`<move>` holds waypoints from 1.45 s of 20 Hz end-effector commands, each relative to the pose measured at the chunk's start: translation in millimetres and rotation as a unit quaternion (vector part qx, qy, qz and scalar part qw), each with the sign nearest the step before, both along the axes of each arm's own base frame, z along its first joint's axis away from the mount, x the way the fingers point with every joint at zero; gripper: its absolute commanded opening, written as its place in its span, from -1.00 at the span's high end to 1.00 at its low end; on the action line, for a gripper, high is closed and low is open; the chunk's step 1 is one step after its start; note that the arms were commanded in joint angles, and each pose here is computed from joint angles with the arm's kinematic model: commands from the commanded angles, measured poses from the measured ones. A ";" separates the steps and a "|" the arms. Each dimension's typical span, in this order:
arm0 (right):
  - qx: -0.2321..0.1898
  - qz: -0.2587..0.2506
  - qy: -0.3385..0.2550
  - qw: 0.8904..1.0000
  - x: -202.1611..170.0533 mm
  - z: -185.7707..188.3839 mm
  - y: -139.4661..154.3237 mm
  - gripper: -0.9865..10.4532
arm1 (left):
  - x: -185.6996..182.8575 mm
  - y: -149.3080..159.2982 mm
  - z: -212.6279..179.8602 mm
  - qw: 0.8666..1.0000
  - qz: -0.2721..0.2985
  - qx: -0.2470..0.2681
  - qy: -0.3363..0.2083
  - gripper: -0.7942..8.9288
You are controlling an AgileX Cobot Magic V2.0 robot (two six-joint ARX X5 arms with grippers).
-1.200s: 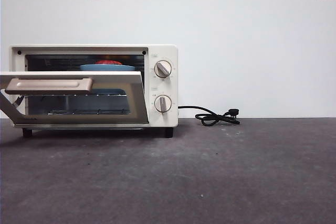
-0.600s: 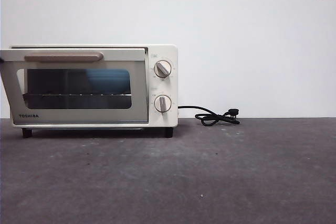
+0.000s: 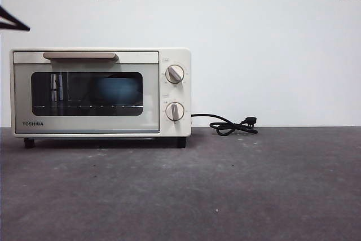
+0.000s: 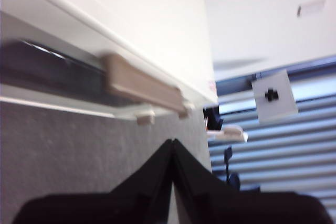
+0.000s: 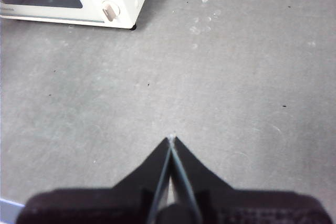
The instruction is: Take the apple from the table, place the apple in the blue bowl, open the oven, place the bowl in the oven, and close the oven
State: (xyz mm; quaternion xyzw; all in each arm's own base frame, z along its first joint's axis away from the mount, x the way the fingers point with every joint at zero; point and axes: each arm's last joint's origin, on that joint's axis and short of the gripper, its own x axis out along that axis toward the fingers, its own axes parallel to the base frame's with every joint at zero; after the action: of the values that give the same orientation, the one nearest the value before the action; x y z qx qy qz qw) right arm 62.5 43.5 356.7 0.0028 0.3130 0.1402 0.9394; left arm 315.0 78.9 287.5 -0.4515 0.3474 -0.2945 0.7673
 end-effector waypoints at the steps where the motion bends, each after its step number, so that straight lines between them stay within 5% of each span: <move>1: -0.004 -0.015 -0.003 1.000 1.3 -2.1 0.1 0.83 | -15.7 -16.5 13.2 0.997 -0.036 0.054 -0.049 0.85; 5: -0.009 -0.024 -0.008 1.000 1.5 -1.9 -0.5 0.83 | -55.2 -47.0 37.7 0.981 -0.060 0.167 -0.078 0.85; 10: -0.009 -0.024 -0.008 1.000 1.5 -1.9 -0.5 0.83 | -117.2 -81.3 75.2 0.931 -0.037 0.338 -0.133 0.85; 18: -0.009 -0.024 -0.008 1.000 1.5 -1.9 -0.5 0.83 | -229.3 -97.1 121.2 0.886 0.008 0.353 -0.301 0.84; 23: -0.009 -0.024 -0.008 1.000 1.5 -1.9 -0.5 0.83 | -240.7 -96.5 123.4 0.877 0.012 0.357 -0.322 0.84; 29: -0.009 -0.024 -0.008 1.000 1.6 -1.9 -0.4 0.83 | -216.8 -95.5 111.0 0.804 -0.013 0.458 -0.379 0.84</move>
State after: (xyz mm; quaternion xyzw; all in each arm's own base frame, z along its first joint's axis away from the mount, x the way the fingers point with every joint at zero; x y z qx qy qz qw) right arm 63.2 42.2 357.0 -0.0021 0.3047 0.1168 0.9453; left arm 97.5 -17.0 401.2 0.0719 0.1378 -0.2572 0.9538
